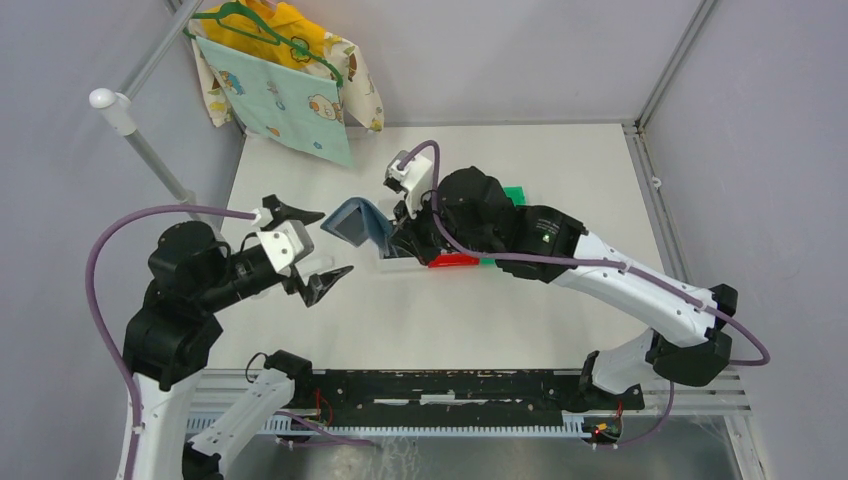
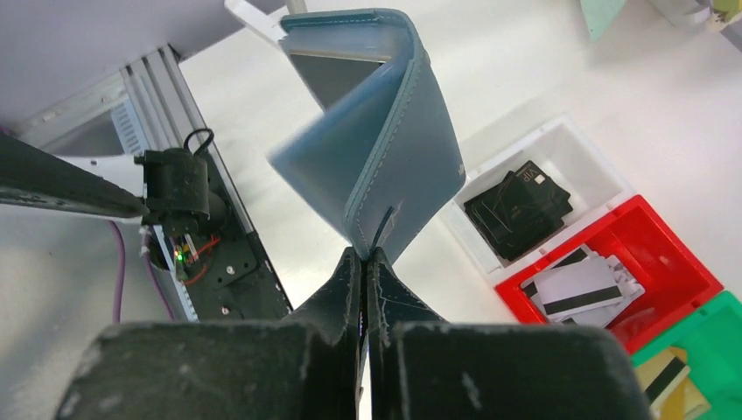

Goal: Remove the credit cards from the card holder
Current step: Open the card holder at the center of the board.

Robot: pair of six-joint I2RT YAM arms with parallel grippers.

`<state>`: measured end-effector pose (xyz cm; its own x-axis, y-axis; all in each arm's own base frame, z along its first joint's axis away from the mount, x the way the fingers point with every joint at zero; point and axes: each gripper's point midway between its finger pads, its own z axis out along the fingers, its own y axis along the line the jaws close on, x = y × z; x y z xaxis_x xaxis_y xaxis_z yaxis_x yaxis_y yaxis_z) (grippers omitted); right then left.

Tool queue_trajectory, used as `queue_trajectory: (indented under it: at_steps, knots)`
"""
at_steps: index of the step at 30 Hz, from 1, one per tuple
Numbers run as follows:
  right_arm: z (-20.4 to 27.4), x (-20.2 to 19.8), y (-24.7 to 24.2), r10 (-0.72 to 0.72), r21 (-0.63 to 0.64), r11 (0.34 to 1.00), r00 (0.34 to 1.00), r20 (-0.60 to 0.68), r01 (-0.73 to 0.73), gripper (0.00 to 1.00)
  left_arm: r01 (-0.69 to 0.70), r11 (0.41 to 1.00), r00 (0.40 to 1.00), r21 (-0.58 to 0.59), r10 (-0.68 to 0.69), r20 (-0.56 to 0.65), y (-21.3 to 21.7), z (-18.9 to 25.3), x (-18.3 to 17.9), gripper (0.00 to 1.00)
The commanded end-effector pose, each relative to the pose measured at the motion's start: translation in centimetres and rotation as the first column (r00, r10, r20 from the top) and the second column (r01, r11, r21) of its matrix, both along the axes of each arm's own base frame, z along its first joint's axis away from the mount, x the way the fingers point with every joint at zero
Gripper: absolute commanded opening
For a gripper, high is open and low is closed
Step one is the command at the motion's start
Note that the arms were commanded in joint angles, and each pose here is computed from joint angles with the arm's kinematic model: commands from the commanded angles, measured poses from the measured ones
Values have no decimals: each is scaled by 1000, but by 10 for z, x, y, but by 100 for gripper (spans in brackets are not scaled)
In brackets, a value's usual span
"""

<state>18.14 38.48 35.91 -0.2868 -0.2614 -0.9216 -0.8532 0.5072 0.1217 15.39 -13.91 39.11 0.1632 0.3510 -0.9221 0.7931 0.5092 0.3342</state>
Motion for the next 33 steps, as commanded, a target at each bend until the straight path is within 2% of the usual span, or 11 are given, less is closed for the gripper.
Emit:
queue_trajectory:
  at_steps: [1, 6, 13, 15, 19, 22, 24, 26, 31, 32, 33]
  knots:
    - [6, -17, 4, 112, -106, 989, 992, 53, -106, 0, 104, 994, 993, -14, -105, -49, -16, -14, -5, 100]
    - [1, -38, 17, 203, -188, 964, 977, 58, -189, 0, 122, 992, 992, -26, -123, -42, -21, -24, 1, 96]
    - [11, -55, 18, 293, -163, 946, 954, 61, -280, 0, 54, 981, 989, 185, -78, 124, 0, -52, 19, 90]
    - [13, -59, 18, 329, -164, 935, 942, 73, -314, 0, 57, 976, 983, 209, -92, 161, 2, -53, 17, 89]
    - [18, -67, 26, 379, -144, 919, 923, 73, -366, 0, 173, 965, 976, 197, -194, 95, -9, -61, -1, 89]
    - [19, -73, 32, 407, -138, 908, 911, 69, -395, 0, 218, 964, 973, 154, -227, 44, -16, -61, -7, 85]
    - [21, -76, 35, 420, -132, 903, 905, 73, -409, 0, 237, 960, 970, 147, -244, 26, -18, -63, -10, 76]
    - [27, -77, 36, 424, -114, 903, 902, 84, -414, 0, 246, 957, 968, 152, -249, 2, -18, -67, -11, 62]
    - [41, -83, 40, 450, -47, 893, 885, 123, -447, 0, 276, 955, 961, 103, -272, -53, -24, -63, -17, 19]
    - [44, -82, 39, 441, -38, 897, 887, 138, -440, 3, 282, 956, 958, 81, -277, -70, -26, -59, -19, 12]
    - [48, -77, 38, 414, -30, 910, 897, 154, -414, 16, 285, 957, 956, 54, -280, -92, -29, -55, -20, 8]
